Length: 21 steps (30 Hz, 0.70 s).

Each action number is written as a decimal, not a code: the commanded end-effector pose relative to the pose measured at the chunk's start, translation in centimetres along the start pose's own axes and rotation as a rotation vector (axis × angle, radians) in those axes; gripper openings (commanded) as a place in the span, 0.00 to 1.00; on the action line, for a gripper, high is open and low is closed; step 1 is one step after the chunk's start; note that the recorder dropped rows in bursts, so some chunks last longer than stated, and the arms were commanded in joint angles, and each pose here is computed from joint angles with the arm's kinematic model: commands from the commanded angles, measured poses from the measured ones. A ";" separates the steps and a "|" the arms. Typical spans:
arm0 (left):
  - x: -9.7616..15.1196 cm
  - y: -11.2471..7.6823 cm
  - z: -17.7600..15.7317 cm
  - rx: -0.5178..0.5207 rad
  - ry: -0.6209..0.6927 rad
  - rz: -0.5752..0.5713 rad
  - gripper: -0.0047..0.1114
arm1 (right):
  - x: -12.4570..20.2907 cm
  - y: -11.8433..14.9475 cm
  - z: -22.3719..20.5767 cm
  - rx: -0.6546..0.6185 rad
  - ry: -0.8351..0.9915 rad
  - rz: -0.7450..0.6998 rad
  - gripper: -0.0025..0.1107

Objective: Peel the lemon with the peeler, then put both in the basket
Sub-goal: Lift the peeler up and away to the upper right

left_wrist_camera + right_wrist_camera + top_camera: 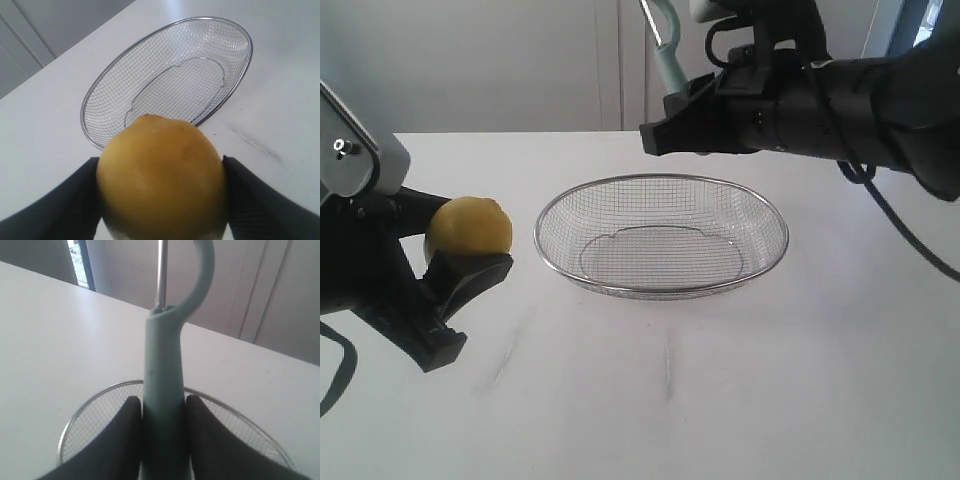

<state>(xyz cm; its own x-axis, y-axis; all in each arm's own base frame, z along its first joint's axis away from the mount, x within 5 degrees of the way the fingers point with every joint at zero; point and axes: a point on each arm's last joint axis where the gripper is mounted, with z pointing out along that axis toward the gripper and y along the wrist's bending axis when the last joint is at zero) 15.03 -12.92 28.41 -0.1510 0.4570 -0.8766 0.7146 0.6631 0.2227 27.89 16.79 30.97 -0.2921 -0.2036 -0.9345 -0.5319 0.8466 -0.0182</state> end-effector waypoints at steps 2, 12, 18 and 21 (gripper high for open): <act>-0.3 0.0 -0.2 0.000 -0.020 -0.015 0.04 | -1.0 -2.7 0.8 0.097 -0.029 -0.105 0.02; -0.5 0.0 -0.2 -0.004 -0.033 -0.015 0.04 | -0.1 -8.7 1.6 0.352 0.009 -0.332 0.02; -0.5 0.0 -0.2 -0.005 -0.035 -0.015 0.04 | 0.5 -11.0 0.9 0.627 0.139 -0.490 0.02; -0.5 0.0 -0.2 -0.005 -0.035 -0.015 0.04 | 1.9 -12.5 0.0 0.807 0.337 -0.393 0.02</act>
<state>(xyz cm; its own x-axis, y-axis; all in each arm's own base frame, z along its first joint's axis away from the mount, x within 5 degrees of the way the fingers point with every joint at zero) 15.04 -12.93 28.44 -0.1501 0.4531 -0.8787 0.7134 0.6649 0.2211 34.34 7.82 30.12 -0.2767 -0.6511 -0.7067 -0.0990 0.7509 -0.6530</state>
